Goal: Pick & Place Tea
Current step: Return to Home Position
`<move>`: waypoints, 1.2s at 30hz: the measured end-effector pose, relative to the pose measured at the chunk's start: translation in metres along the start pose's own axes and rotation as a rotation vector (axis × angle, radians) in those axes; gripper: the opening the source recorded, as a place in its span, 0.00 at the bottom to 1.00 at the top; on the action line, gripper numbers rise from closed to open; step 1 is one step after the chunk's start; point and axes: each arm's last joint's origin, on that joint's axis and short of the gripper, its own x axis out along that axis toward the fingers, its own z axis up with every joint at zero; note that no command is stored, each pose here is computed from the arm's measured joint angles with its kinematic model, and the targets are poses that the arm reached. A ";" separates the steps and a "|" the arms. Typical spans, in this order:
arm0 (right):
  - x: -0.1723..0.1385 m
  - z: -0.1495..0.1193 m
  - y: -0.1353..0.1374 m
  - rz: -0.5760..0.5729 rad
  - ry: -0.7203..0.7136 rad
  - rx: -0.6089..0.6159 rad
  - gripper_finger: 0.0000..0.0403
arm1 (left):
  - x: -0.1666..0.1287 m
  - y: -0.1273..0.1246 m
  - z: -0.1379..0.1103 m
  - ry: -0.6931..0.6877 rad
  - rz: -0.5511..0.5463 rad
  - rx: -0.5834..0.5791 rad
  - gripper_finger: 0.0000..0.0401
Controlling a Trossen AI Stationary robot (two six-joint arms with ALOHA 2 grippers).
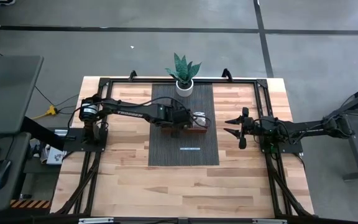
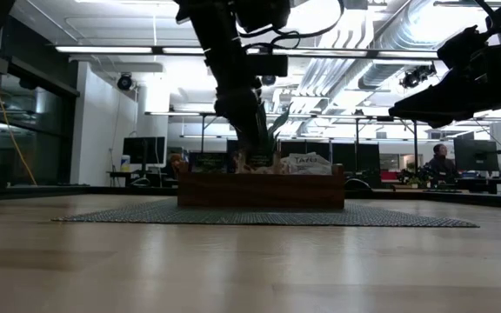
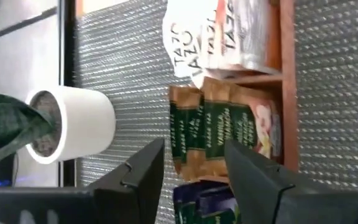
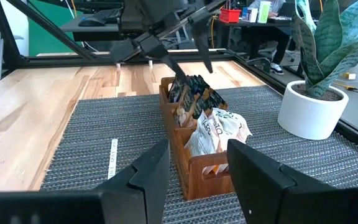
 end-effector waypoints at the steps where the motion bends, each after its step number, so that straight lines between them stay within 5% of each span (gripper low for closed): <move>1: 0.000 0.000 0.000 0.000 0.000 0.000 0.39 | -0.001 -0.001 0.001 -0.010 0.002 -0.001 0.41; 9: 0.000 0.000 0.000 0.000 0.001 0.000 0.40 | -0.025 -0.012 0.004 -0.183 -0.075 -0.003 0.42; 14: 0.000 0.000 0.000 0.000 0.000 0.000 0.40 | -0.026 -0.028 -0.027 -0.322 -0.099 -0.008 0.42; 25: 0.000 0.000 0.000 0.000 0.001 0.000 0.40 | -0.054 -0.043 -0.134 -0.690 -0.208 -0.162 0.42; 36: 0.000 0.000 0.000 0.000 0.005 -0.001 0.39 | -0.067 -0.054 -0.236 -0.940 -0.129 -0.231 0.42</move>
